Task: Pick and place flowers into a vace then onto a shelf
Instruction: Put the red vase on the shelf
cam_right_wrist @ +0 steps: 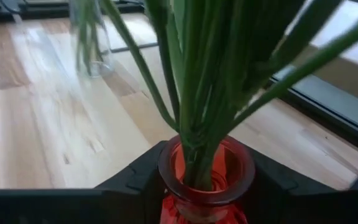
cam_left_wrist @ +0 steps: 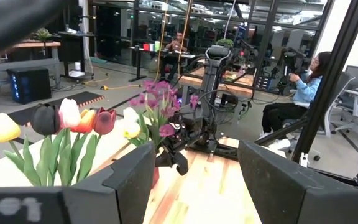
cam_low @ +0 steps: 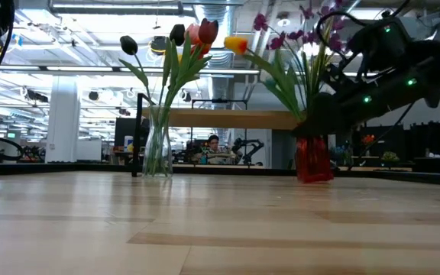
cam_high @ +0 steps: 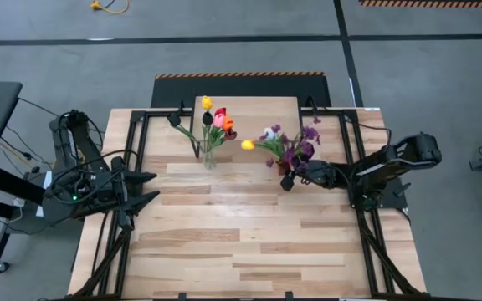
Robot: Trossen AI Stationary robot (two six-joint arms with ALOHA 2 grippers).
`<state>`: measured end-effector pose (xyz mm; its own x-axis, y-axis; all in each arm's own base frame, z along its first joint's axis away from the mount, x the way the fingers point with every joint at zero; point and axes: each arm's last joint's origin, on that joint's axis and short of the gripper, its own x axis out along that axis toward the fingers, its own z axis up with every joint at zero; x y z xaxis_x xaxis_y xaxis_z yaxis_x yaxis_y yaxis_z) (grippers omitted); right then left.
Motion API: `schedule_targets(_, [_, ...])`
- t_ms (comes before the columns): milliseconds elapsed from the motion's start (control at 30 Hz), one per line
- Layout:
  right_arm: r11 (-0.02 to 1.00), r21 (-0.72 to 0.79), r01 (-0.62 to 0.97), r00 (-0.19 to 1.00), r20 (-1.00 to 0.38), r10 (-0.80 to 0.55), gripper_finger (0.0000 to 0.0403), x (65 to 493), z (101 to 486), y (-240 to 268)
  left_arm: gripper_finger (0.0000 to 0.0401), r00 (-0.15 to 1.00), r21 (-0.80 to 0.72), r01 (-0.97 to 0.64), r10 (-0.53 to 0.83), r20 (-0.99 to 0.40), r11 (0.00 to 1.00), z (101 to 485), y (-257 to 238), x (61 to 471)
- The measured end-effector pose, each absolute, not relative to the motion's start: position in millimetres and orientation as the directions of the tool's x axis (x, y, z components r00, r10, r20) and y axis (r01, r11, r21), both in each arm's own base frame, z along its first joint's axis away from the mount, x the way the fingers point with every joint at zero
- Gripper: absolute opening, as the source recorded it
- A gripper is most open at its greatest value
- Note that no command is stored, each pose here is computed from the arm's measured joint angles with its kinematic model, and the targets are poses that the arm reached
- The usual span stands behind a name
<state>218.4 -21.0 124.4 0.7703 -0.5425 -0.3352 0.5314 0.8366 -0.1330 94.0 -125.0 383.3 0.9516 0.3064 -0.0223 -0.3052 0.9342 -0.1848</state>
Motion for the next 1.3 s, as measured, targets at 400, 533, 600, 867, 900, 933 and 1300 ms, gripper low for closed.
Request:
schedule_targets(400, [0.875,-0.069,0.48,0.843,-0.239,-0.482,0.0148,213.9,150.6,-4.9,0.0222,0.959,-0.186,-0.281,0.281,-0.026,0.942,383.2,-125.7,94.2])
schedule_targets(533, [0.884,-0.035,0.466,0.864,-0.195,-0.464,0.0159,211.2,160.8,-0.6,0.0222,0.959,-0.187,-0.281,0.281,-0.026,0.941,383.2,-125.8,94.3])
schedule_targets(600, [0.888,-0.019,0.459,0.874,-0.17,-0.456,0.0161,209.6,166.6,0.9,0.0222,0.959,-0.187,-0.281,0.281,-0.026,0.941,383.2,-125.8,94.3])
schedule_targets(867, [0.898,-0.002,0.44,0.888,-0.144,-0.436,0.0148,207.1,189.8,0.0,0.0222,0.959,-0.187,-0.281,0.281,-0.026,0.941,383.1,-125.8,94.3])
schedule_targets(900, [0.898,-0.011,0.44,0.886,-0.158,-0.436,0.0148,208.7,193.7,0.1,0.0222,0.959,-0.187,-0.281,0.281,-0.026,0.941,383.1,-125.8,94.2])
schedule_targets(933, [0.898,-0.021,0.44,0.883,-0.171,-0.436,0.0149,211.0,198.4,0.3,0.0222,0.959,-0.187,-0.281,0.281,-0.026,0.941,383.1,-125.8,94.3])
schedule_targets(1300, [0.902,-0.151,0.405,0.886,-0.18,-0.427,0.0148,232.7,259.7,-8.3,0.0222,0.966,-0.187,-0.259,0.258,-0.03,0.948,382.9,-126.5,94.5])
